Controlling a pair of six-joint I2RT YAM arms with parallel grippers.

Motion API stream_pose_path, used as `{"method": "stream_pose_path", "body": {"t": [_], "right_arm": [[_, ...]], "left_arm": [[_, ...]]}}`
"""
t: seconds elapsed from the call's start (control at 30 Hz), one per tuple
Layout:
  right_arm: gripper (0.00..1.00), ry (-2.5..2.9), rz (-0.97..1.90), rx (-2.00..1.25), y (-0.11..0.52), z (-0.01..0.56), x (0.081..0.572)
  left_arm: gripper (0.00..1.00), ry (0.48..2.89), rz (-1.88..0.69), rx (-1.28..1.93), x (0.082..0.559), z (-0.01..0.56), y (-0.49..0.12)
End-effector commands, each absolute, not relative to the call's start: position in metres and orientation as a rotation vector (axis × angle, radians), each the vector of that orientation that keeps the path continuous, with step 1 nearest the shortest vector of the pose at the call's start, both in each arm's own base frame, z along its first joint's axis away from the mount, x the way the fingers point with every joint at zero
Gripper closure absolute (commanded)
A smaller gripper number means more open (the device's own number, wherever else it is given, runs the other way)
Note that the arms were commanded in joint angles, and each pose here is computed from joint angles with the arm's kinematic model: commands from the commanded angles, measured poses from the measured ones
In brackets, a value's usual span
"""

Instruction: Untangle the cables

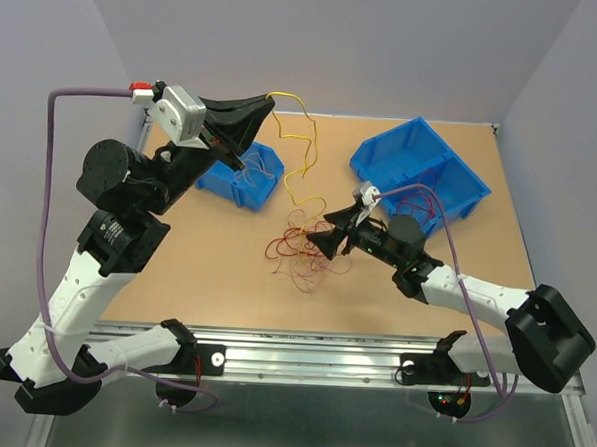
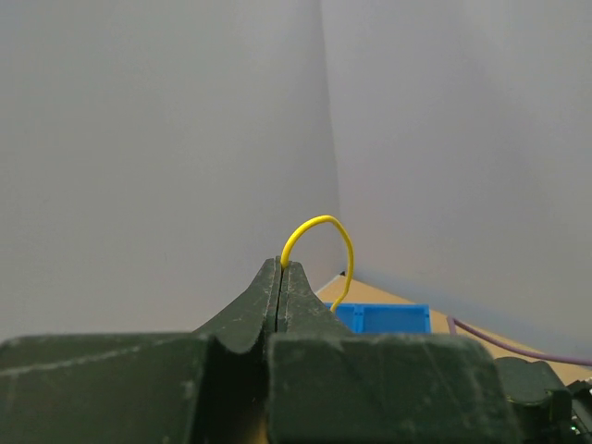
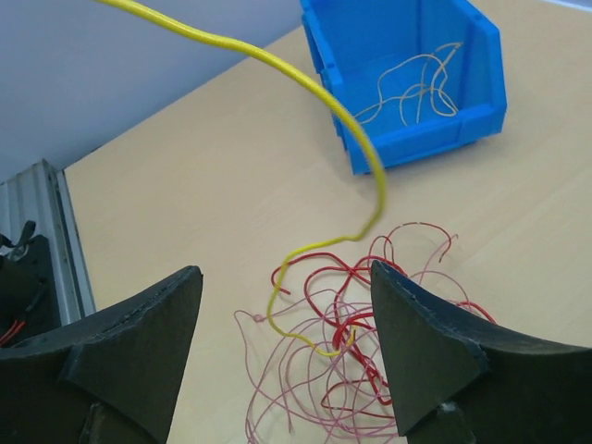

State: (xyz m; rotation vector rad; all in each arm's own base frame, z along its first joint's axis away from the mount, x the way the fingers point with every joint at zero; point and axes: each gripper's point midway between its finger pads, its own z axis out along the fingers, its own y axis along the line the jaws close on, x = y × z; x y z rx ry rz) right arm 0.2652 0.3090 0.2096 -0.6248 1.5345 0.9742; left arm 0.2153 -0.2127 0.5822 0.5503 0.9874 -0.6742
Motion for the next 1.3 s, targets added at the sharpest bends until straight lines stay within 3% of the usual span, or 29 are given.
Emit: {"method": "stream_pose_path", "body": {"t": [0.0,0.37,0.5,0.7,0.83,0.9,1.13,1.27], "right_arm": [[0.23,1.434,0.881,-0.488,0.299,0.253,0.288],[0.27,1.456,0.910,-0.495,0.304,0.250,0.288],[0.44,1.442,0.955,-0.518,0.311,0.255,0.283],[0.47,1.383,1.053,-0.562,0.319,0.267,0.267],[0.95,1.366,1.070,-0.554,0.316,0.275,0.262],[1.00,1.328,1.076,-0.533,0.310,0.290,0.256],[0.99,1.218,1.004,-0.405,0.267,0.328,0.240],[0.99,1.218,0.935,-0.322,0.245,0.334,0.242]], "left_arm": [[1.00,0.878,-0.719,0.522,0.189,0.617,-0.199],[1.00,0.840,-0.735,0.487,0.169,0.627,-0.181],[1.00,0.842,-0.753,0.490,0.166,0.626,-0.182],[1.00,0.861,-0.782,0.506,0.172,0.618,-0.191],[1.00,0.897,-0.756,0.510,0.187,0.604,-0.197],[1.00,0.925,-0.715,0.506,0.201,0.592,-0.200],[1.00,1.148,-0.690,0.782,0.259,0.473,-0.262],[1.00,1.173,-0.777,1.015,0.258,0.407,-0.294]]}}
